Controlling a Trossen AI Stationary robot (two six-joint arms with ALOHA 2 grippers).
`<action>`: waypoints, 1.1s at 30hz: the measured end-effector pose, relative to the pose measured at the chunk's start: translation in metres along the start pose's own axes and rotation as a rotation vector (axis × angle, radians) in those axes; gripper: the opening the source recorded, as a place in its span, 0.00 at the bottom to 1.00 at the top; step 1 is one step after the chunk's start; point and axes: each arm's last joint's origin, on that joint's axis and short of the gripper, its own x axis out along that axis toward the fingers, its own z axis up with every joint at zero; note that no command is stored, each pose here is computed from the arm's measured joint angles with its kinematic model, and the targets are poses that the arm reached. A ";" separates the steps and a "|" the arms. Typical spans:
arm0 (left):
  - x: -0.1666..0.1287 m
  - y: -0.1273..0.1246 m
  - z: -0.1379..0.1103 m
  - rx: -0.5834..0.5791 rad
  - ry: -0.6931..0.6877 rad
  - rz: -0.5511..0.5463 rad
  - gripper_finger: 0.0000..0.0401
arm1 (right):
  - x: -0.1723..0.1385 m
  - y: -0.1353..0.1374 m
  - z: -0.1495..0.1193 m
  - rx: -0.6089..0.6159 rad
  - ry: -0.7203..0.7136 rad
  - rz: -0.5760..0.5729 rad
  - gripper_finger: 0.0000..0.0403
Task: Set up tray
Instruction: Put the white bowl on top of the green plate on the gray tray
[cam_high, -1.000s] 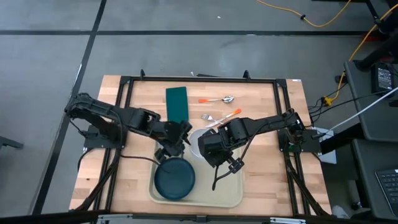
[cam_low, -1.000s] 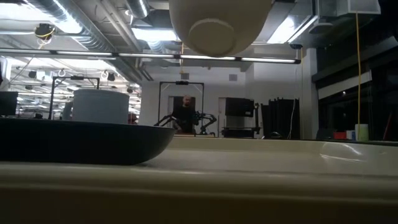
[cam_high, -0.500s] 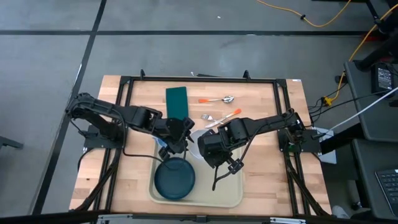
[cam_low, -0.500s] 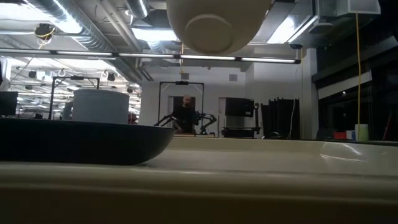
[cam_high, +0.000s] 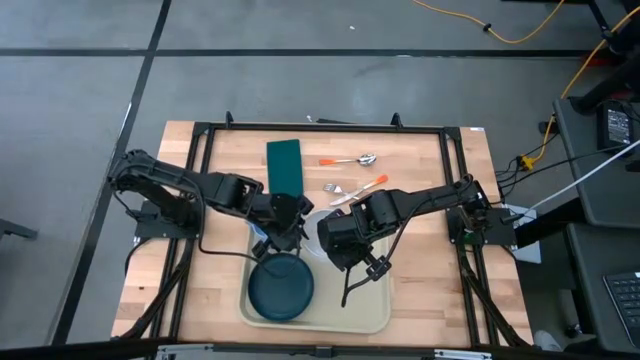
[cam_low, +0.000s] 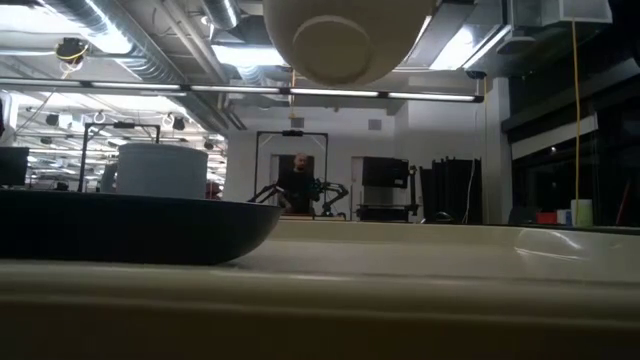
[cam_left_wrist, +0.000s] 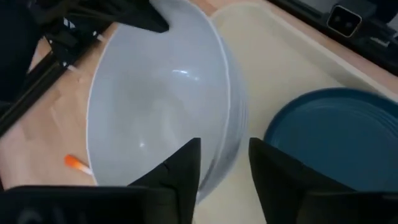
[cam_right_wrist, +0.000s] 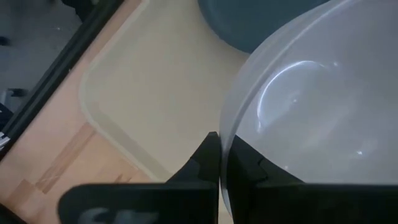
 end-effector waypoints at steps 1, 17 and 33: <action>0.002 0.000 0.000 0.006 0.000 0.001 0.29 | 0.000 0.000 0.000 0.000 -0.001 -0.001 0.02; 0.007 -0.003 0.000 0.030 0.029 -0.002 0.01 | -0.002 -0.001 0.002 0.028 -0.021 -0.027 0.16; 0.005 -0.003 -0.009 -0.051 0.114 -0.012 0.01 | -0.041 0.004 0.004 0.151 -0.138 -0.111 0.42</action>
